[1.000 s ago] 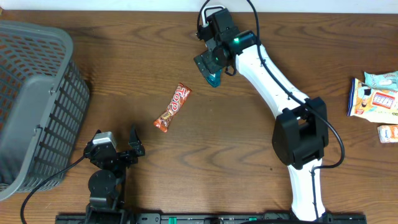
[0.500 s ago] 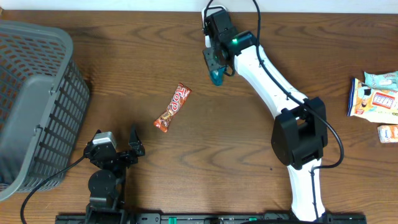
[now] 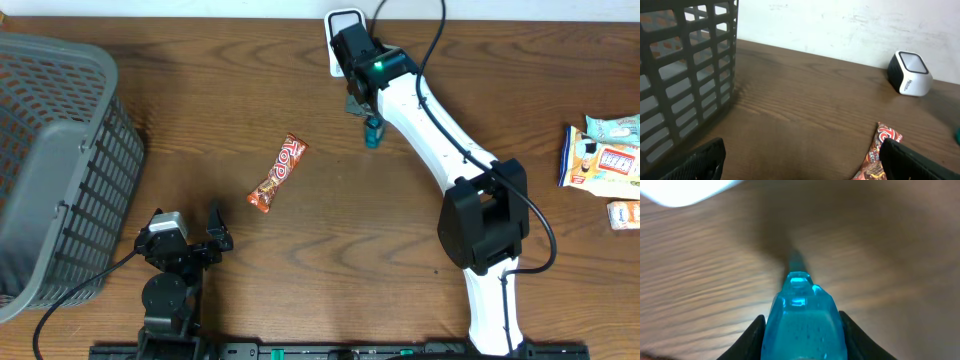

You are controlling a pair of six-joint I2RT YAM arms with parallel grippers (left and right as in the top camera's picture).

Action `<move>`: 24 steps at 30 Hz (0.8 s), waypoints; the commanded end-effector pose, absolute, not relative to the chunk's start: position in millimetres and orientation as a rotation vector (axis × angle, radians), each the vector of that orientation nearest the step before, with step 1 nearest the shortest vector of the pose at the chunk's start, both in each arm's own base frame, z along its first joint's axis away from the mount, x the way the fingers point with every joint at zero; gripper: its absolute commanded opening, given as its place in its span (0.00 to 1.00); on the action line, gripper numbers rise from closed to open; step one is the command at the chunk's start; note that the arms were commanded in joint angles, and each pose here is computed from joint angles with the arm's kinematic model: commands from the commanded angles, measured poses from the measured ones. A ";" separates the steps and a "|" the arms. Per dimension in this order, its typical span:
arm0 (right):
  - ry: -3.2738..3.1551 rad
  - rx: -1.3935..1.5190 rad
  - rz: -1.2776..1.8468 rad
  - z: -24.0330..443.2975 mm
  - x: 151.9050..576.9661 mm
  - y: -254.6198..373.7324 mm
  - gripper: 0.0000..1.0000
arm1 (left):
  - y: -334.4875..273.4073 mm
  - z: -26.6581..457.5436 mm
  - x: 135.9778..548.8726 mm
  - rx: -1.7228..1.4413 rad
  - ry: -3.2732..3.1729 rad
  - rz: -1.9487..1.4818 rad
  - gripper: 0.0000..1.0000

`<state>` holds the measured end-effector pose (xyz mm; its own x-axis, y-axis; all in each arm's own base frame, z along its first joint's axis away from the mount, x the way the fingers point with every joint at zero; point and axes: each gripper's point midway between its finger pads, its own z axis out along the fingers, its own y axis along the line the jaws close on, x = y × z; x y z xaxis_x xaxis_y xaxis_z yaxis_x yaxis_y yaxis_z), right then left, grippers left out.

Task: Scan the item barcode
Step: 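Lower the mouthwash bottle onto the table near the scanner and release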

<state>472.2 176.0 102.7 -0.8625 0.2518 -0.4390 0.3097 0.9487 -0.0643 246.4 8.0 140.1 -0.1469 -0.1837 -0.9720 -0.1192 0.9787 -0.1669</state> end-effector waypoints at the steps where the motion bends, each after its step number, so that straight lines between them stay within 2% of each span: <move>1: 2.506 0.806 -0.244 116.5 464.1 152.3 0.30 | 11.9 121.9 244.4 -0.250 1.773 -0.035 0.98; 3: 2.480 0.923 -0.243 114.8 457.6 149.0 0.32 | 11.9 121.9 244.4 -0.250 1.773 -0.035 0.98; 5: 2.453 1.004 -0.234 114.1 454.9 147.7 0.38 | 12.0 121.9 244.4 -0.250 1.773 -0.035 0.98; 9: 2.448 1.069 -0.197 112.0 452.7 151.8 0.62 | 11.9 121.9 244.4 -0.250 1.773 -0.035 0.98; 10: 2.454 1.071 -0.190 111.5 452.3 152.9 0.64 | 11.9 121.9 244.4 -0.250 1.773 -0.035 0.98; 12: 2.462 1.073 -0.181 110.7 451.6 154.4 0.76 | 11.9 121.9 244.4 -0.250 1.773 -0.035 0.98; 14: 2.479 1.078 -0.165 109.2 450.2 157.2 0.82 | 11.9 121.9 244.4 -0.250 1.773 -0.035 0.98; 20: 2.536 1.094 -0.048 119.2 443.1 170.3 0.92 | 12.0 121.9 244.4 -0.250 1.773 -0.035 0.98; 24: 2.583 0.933 0.019 148.0 438.3 175.7 0.99 | 11.9 121.9 244.4 -0.250 1.773 -0.035 0.98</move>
<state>444.1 169.1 109.6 -0.6598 0.6607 -0.3579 0.6837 0.7255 0.0788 246.4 8.0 140.2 -0.1465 -0.1837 -0.9720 -0.1192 0.9787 -0.1670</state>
